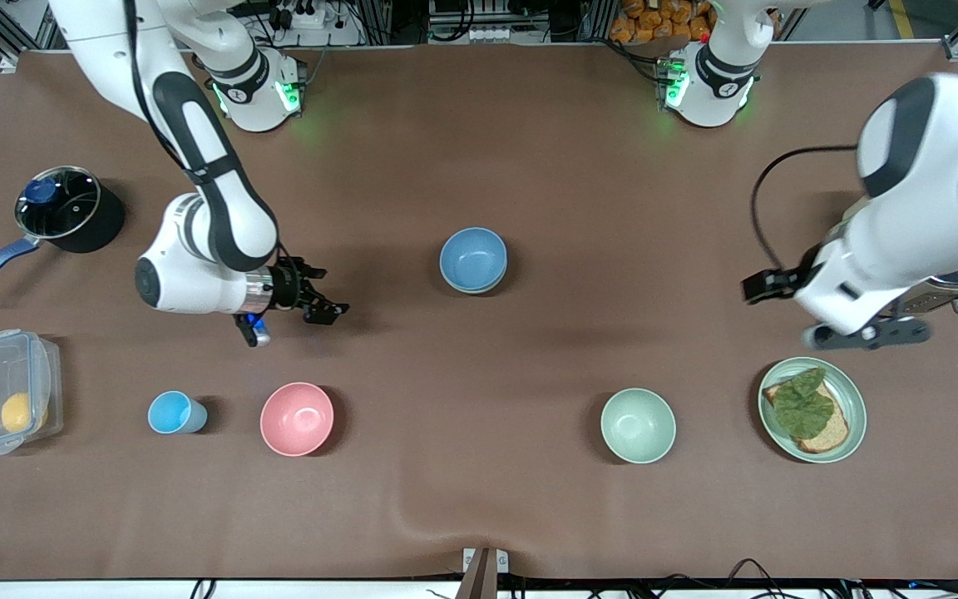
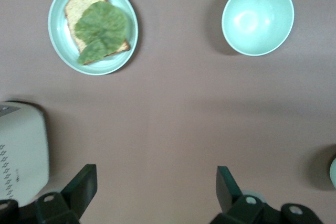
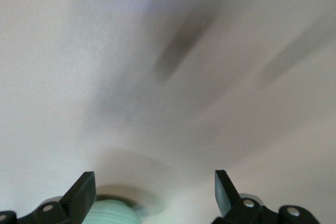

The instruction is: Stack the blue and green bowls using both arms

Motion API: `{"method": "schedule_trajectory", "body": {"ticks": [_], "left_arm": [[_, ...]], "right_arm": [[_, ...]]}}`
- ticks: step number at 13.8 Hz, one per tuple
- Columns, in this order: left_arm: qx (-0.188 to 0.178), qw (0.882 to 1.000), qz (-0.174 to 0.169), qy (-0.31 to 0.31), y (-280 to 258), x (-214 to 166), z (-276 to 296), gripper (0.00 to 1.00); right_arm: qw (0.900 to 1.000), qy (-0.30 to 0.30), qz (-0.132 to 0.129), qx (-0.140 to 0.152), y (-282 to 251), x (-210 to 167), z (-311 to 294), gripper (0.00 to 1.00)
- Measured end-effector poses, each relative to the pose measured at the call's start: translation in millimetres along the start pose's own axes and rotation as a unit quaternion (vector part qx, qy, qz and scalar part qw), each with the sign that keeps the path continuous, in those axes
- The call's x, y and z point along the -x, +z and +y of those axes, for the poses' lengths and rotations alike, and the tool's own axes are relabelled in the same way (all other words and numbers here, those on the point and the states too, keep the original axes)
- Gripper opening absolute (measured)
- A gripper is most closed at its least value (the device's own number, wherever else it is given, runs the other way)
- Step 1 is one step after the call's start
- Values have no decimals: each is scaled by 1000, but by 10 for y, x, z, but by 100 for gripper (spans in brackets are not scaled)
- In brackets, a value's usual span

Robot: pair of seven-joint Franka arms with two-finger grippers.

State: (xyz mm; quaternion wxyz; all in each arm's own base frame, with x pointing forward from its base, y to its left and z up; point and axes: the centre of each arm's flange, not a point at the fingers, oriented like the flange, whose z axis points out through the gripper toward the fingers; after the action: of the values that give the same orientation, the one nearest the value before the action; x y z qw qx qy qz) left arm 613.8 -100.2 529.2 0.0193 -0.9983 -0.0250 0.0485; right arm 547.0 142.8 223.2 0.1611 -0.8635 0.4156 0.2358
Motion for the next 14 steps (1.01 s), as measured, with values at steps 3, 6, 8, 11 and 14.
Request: {"method": "schedule_trajectory", "body": {"ticks": [3,6,8,11,14], "left_arm": [[0,1000,1,-7,-320,307,-376,100],[-2,1000,7,-11,-645,606,-493,100],[-1,1000,21,-12,-821,724,-527,100],[-1,1000,25,18,-899,783,-596,100],[-3,999,15,51,-915,834,-615,100]], "right_arm": [[999,-26,25,25,-282,-51,66,100],[997,-42,46,49,-497,-209,211,100],[996,-48,52,57,-572,-328,303,100],[995,-63,54,60,-662,-467,413,100],[990,-92,70,78,-777,-531,468,100]]}}
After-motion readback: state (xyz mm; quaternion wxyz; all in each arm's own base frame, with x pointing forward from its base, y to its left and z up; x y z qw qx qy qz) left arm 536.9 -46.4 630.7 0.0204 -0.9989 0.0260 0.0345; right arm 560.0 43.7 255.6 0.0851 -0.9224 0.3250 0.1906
